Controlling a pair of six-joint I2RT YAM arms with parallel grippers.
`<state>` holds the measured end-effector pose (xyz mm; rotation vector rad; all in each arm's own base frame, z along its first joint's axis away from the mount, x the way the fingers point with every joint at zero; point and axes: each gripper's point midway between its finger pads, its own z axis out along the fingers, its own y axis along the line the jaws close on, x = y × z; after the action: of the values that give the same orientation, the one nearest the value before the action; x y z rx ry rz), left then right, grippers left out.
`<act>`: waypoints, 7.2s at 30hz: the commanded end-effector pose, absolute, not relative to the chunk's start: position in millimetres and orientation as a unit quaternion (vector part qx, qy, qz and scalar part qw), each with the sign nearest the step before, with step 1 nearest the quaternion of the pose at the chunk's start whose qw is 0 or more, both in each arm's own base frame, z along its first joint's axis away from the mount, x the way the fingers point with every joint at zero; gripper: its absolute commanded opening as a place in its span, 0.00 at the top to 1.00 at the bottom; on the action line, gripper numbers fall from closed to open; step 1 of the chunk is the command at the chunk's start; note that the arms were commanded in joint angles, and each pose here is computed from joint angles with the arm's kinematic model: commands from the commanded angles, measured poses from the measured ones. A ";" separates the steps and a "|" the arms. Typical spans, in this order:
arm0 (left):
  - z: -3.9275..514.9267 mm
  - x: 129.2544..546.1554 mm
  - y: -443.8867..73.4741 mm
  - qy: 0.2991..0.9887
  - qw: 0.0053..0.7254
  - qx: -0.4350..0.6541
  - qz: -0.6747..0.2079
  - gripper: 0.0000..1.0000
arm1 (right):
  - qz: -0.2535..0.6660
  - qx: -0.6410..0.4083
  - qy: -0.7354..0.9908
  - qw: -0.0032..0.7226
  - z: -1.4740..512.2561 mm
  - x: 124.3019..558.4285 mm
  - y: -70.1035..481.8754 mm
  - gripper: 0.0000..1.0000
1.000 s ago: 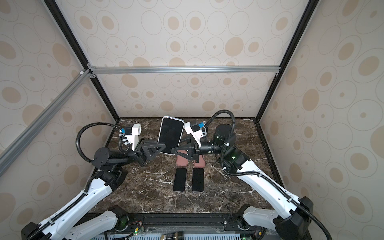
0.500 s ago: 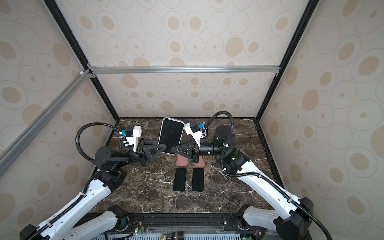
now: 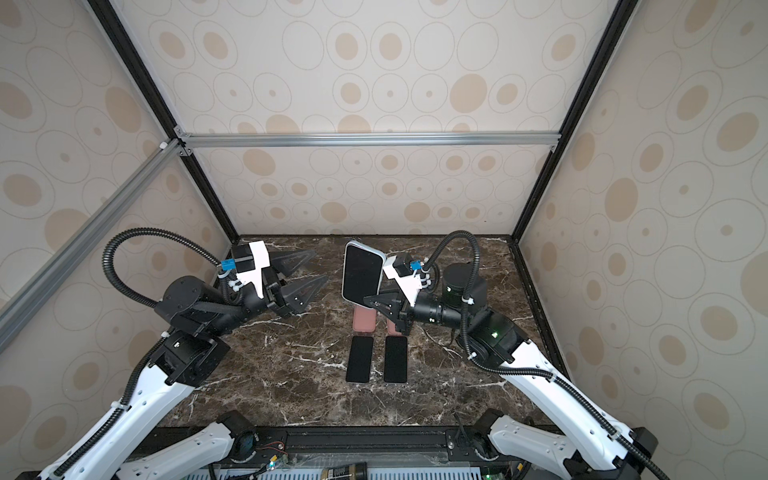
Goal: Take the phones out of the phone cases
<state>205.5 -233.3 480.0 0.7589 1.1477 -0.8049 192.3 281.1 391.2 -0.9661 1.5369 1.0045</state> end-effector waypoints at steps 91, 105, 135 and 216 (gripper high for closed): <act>405.5 208.4 -303.4 0.573 0.627 0.428 -0.308 0.66 | 0.346 -0.527 0.562 0.536 389.2 170.4 301.5 1.00; 384.6 198.1 -311.9 0.574 0.590 0.462 -0.330 0.66 | 0.343 -0.553 0.533 0.541 388.7 164.8 304.2 1.00; 394.7 150.6 -285.8 0.492 0.473 0.503 -0.530 0.63 | 0.412 -0.551 0.499 0.528 415.5 143.3 280.1 1.00; 364.0 204.9 -245.5 0.561 0.569 0.561 -0.216 1.00 | 0.370 -0.516 0.674 0.378 406.5 206.4 306.3 0.42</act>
<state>212.6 -245.9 335.6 1.2948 1.4466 -0.5660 222.1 306.7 410.3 -1.2389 1.7084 0.9320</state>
